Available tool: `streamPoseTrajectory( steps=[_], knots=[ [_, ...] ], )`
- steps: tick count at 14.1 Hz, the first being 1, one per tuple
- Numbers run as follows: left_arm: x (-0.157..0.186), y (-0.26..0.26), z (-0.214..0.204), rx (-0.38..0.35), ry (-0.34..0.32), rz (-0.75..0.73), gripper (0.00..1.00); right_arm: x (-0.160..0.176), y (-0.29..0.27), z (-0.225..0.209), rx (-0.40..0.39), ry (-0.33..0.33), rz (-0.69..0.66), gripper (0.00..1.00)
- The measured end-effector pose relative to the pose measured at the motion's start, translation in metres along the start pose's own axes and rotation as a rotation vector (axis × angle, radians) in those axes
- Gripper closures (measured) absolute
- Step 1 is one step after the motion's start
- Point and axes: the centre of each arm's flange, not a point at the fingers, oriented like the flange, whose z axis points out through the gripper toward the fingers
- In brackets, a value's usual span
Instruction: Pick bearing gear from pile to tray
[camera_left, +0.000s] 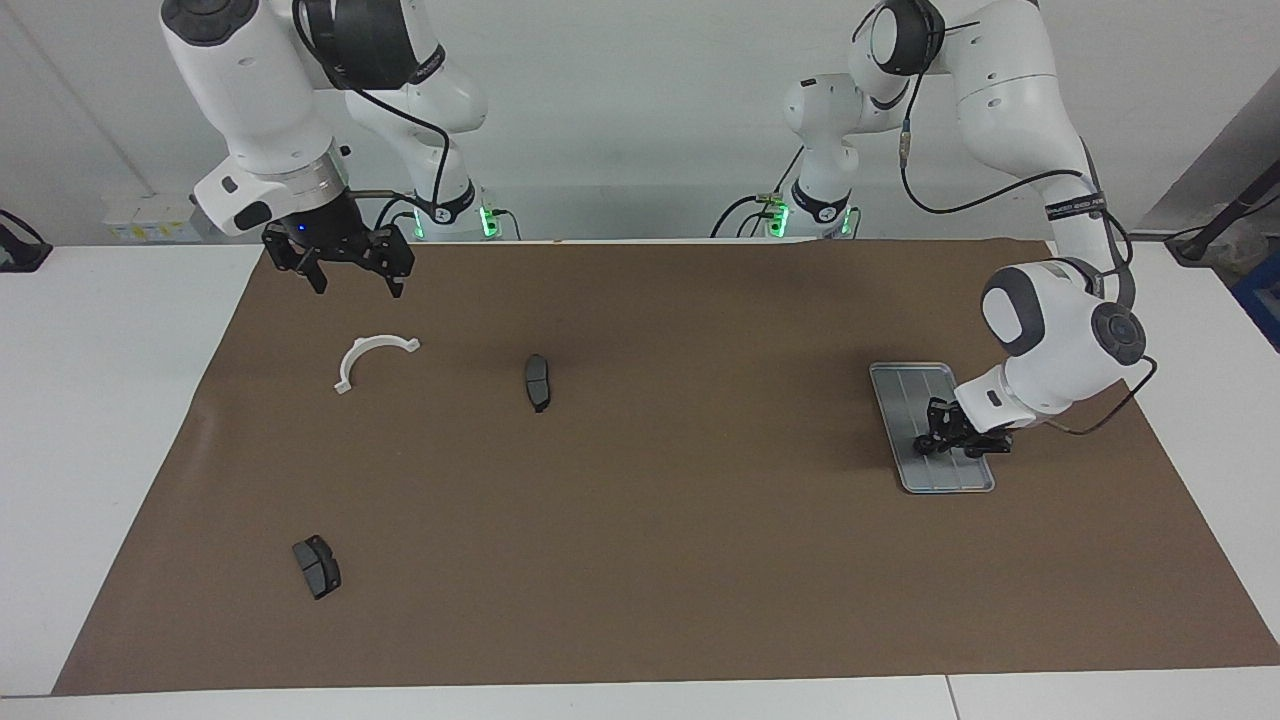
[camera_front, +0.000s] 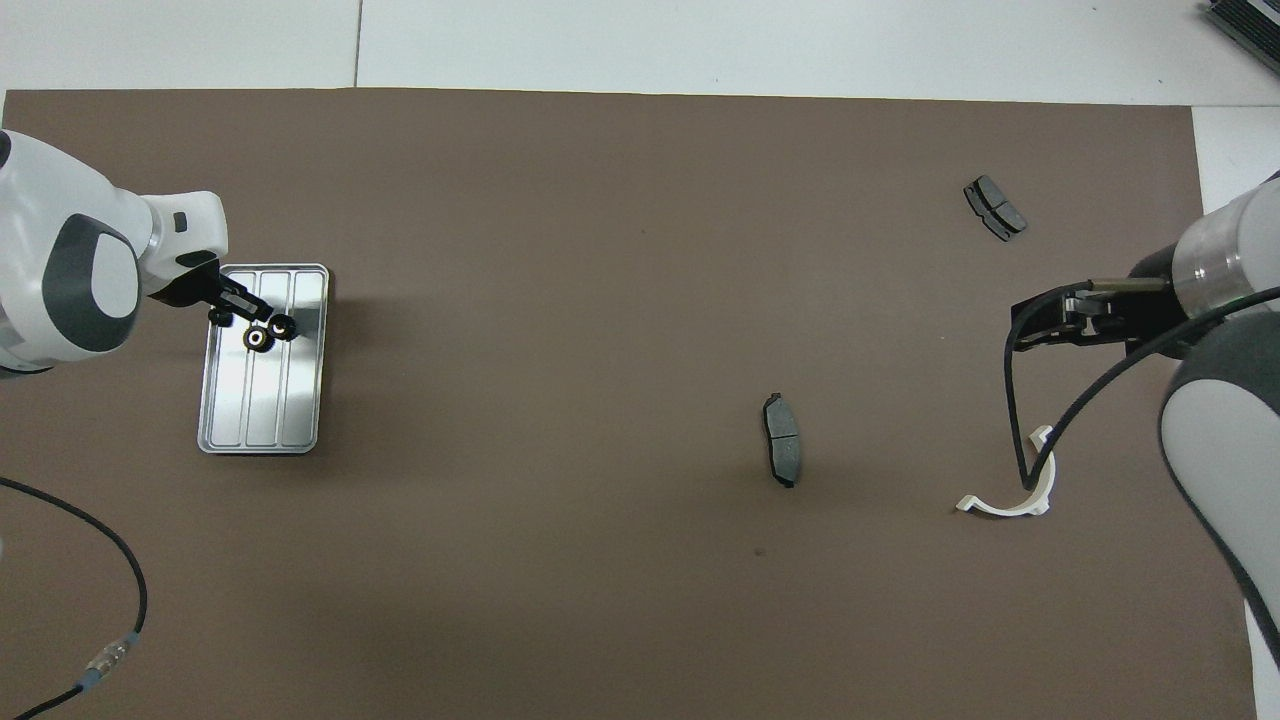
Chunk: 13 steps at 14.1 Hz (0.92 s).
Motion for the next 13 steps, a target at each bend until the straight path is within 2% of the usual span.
streamPoseTrajectory(
  steps=[2,5,6,9,11,13],
  knots=[
    [0.009,0.004,-0.031,-0.009,-0.002,-0.060,0.88,0.000,0.000,0.000,0.000,0.000,0.000,0.00],
    [0.018,0.025,-0.099,-0.028,-0.023,-0.160,0.85,0.000,0.000,0.000,0.000,0.000,0.000,0.00],
    [0.016,0.034,-0.122,-0.032,-0.037,-0.197,0.80,0.000,0.000,0.000,0.000,0.000,0.000,0.00],
    [0.005,0.052,-0.184,0.004,-0.020,-0.312,0.48,0.000,0.000,0.000,0.000,0.000,0.000,0.00],
    [-0.006,0.070,-0.221,0.049,-0.005,-0.351,0.19,0.000,0.000,0.000,0.000,0.000,0.000,0.00],
    [-0.019,0.085,-0.243,0.079,-0.026,-0.364,0.00,0.000,0.000,0.000,0.000,0.000,0.000,0.00]
  ],
)
